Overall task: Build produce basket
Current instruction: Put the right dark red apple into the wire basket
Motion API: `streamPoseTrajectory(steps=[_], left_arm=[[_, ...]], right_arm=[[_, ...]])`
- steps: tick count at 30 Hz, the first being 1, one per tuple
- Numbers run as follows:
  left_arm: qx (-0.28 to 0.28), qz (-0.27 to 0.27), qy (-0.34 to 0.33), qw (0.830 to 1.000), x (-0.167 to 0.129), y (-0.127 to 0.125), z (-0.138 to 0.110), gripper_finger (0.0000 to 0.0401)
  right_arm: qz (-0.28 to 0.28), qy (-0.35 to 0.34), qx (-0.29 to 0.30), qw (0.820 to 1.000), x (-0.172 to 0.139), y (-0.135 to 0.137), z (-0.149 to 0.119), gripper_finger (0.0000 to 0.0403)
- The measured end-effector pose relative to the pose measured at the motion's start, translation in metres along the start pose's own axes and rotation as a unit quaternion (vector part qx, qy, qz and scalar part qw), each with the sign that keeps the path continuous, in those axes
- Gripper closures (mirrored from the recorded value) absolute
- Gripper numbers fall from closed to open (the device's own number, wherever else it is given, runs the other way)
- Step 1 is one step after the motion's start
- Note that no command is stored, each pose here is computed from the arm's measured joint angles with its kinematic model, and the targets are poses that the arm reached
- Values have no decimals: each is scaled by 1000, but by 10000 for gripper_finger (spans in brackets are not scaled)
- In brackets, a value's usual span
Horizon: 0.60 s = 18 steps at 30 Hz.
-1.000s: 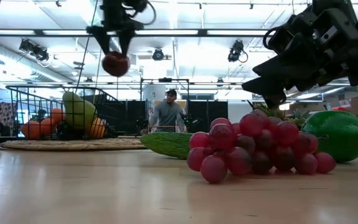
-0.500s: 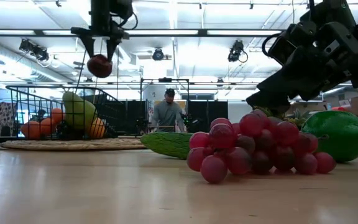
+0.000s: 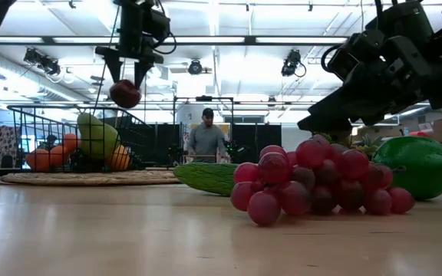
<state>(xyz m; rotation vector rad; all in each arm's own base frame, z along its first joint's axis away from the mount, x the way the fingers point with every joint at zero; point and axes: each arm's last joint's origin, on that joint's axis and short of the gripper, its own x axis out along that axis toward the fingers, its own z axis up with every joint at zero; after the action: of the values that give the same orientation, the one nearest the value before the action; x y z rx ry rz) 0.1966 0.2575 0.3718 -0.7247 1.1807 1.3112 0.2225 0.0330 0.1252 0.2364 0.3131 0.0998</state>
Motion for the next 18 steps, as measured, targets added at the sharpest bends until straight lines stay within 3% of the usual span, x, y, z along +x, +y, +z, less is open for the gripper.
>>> streamPoseTrajectory(steps=[18], left_arm=[[25,-2,-6,1000,-4,-11,-5,86]], right_arm=[[-4,-1,-2,1000,0,-2,0,207]])
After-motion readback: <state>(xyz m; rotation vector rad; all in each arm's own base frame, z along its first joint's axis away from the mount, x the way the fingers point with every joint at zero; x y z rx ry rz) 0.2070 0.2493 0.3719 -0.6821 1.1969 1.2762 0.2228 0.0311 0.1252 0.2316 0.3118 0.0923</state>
